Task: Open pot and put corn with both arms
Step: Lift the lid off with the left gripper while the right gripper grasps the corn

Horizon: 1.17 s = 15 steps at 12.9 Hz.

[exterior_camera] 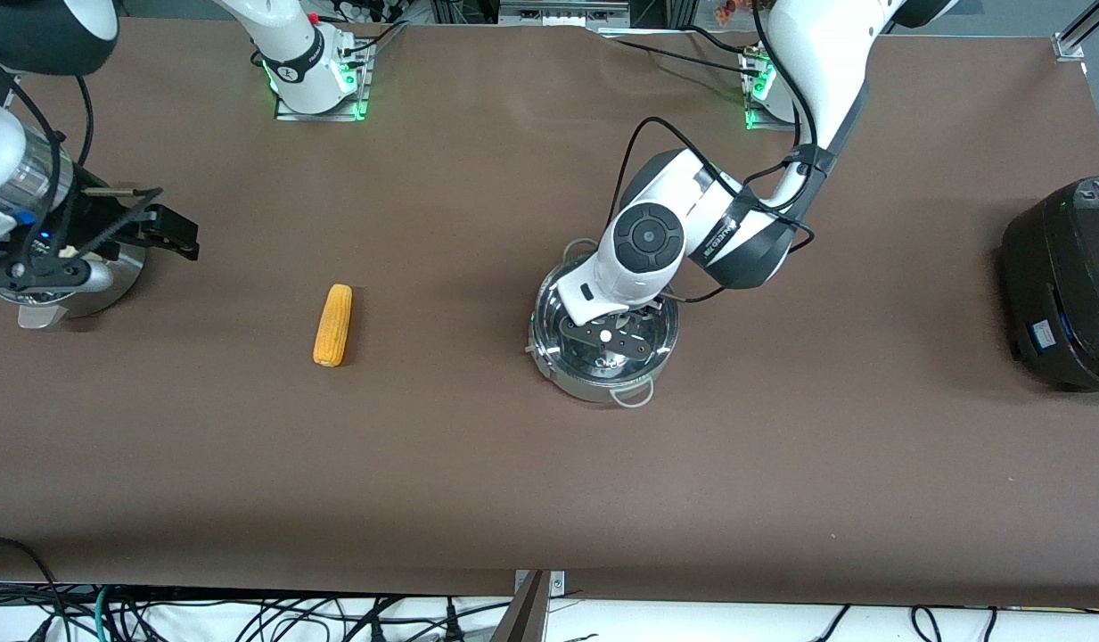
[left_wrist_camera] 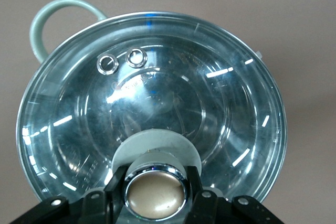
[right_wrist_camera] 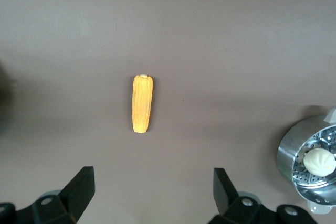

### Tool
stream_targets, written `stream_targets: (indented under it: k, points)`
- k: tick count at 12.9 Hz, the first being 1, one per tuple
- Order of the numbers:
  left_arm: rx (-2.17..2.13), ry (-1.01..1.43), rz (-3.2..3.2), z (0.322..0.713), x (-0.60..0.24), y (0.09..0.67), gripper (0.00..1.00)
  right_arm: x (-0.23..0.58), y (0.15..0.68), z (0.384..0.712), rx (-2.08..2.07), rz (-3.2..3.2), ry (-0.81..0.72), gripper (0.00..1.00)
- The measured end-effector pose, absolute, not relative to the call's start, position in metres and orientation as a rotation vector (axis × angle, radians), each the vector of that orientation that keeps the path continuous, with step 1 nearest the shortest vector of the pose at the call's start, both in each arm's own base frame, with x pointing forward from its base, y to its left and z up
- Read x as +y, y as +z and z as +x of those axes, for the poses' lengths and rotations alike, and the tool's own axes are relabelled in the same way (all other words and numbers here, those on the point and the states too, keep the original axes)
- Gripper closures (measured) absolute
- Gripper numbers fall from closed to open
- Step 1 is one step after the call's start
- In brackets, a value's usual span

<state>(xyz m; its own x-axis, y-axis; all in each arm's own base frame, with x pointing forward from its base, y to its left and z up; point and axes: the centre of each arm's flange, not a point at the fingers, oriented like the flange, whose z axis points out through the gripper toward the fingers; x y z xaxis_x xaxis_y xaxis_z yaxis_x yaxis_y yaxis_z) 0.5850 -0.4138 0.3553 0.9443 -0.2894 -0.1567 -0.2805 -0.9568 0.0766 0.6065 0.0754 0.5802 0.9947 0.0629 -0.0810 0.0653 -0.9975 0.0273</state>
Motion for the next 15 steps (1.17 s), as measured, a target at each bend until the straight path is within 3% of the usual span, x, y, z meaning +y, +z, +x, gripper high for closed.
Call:
stream_targets:
  k: [4,8,11,15]
  points:
    - [-0.317,-0.221,3.073,0.577,-0.411,0.408,0.5,0.081,0.516,0.628,0.218,3.118,-0.25,0.0]
    - [-0.199,-0.272,3.119,0.587,-0.361,0.459,0.5,0.088,0.424,0.644,0.235,3.121,-0.251,0.0]
    - [-0.214,-0.293,3.122,0.608,-0.276,0.5,0.5,0.104,0.368,0.642,0.268,3.119,-0.236,0.0]
    - [-0.397,-0.361,3.063,0.639,-0.133,0.507,0.5,0.118,0.297,0.634,0.227,3.124,-0.214,0.0]
